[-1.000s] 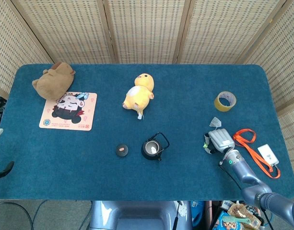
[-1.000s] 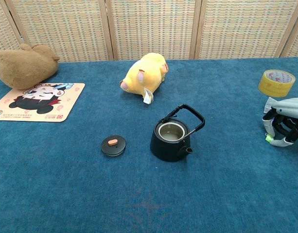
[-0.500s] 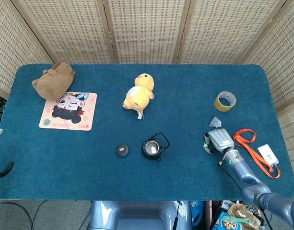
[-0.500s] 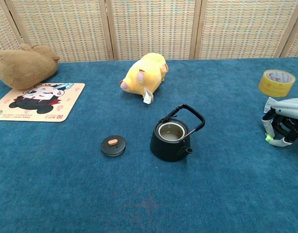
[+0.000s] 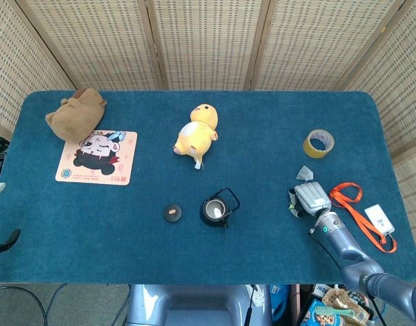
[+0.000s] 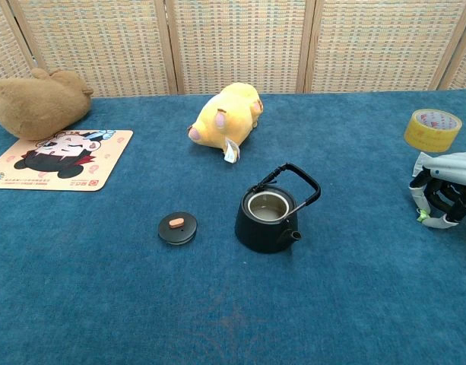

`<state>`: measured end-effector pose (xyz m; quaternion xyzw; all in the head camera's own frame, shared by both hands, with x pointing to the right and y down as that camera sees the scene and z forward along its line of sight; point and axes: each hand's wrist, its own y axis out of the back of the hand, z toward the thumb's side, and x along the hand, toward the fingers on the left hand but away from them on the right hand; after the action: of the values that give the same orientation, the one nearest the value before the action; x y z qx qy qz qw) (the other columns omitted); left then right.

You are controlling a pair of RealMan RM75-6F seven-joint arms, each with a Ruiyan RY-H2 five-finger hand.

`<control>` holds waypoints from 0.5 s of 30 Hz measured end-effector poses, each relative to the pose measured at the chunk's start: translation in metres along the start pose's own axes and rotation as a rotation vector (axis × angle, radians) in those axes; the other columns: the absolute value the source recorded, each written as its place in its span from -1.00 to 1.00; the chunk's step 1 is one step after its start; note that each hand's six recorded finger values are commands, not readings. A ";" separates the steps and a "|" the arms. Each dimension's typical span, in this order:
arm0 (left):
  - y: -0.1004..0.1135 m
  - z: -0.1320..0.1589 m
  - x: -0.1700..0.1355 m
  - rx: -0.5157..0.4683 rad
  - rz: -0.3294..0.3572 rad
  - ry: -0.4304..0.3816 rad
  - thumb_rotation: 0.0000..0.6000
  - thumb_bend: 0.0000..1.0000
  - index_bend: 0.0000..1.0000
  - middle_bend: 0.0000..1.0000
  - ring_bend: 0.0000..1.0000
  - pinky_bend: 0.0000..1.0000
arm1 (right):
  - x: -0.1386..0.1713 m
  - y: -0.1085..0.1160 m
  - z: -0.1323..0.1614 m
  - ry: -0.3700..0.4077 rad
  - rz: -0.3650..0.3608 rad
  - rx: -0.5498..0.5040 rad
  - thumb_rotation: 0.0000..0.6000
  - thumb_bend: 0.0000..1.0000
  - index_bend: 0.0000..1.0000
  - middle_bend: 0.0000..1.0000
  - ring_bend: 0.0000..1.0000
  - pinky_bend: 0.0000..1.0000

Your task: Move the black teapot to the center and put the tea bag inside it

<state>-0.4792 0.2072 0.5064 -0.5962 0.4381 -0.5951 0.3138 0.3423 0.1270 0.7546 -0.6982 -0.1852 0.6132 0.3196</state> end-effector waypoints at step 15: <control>0.001 0.000 0.001 0.000 0.002 0.000 1.00 -0.37 -1.00 -1.00 -1.00 -1.00 | 0.000 0.005 -0.001 -0.002 -0.012 -0.011 1.00 0.42 0.31 0.66 0.60 0.78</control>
<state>-0.4797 0.2060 0.5061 -0.5958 0.4388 -0.5946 0.3146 0.3430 0.1230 0.7516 -0.6983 -0.1929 0.6110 0.3191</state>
